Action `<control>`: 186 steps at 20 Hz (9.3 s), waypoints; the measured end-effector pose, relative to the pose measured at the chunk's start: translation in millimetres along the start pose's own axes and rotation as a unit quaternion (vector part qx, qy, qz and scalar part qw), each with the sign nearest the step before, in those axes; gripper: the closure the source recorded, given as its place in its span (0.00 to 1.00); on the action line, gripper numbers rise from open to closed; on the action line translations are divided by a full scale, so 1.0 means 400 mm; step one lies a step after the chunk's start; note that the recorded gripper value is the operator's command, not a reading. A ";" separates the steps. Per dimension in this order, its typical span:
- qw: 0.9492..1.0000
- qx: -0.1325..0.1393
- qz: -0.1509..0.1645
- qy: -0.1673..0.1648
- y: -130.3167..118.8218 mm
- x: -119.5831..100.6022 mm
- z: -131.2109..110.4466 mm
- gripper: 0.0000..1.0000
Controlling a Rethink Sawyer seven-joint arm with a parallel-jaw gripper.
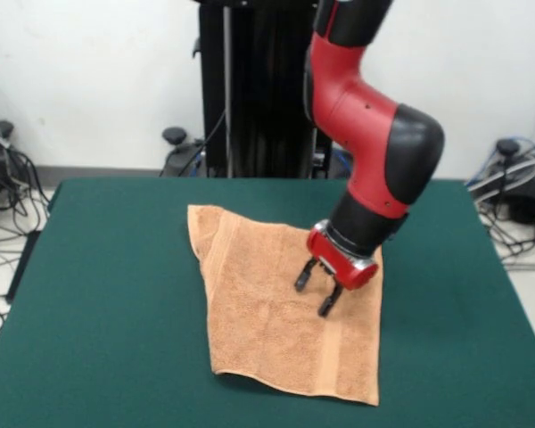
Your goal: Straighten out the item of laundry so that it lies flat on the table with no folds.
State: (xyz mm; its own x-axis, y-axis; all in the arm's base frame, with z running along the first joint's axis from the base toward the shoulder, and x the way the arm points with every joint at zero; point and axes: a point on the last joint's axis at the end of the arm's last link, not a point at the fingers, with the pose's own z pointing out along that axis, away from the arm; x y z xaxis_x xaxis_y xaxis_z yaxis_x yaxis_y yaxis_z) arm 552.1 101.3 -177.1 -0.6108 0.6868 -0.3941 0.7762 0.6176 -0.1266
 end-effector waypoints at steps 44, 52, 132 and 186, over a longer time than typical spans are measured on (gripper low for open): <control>0.968 -0.036 -0.144 0.201 -0.558 -0.262 -0.252 0.00; 0.967 -0.020 -0.129 0.221 -0.787 -0.395 -0.203 0.00; 0.929 -0.063 -0.290 0.219 -0.788 -0.466 -0.009 0.00; 0.904 -0.090 -0.372 0.190 -0.644 -0.302 -0.147 0.00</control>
State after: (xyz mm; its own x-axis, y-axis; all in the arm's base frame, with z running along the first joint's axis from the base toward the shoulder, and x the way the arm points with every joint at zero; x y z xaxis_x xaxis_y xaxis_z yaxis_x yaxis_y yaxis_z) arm 416.8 -118.3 -43.5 -0.9895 0.1170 0.0850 0.1117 0.9917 -0.0638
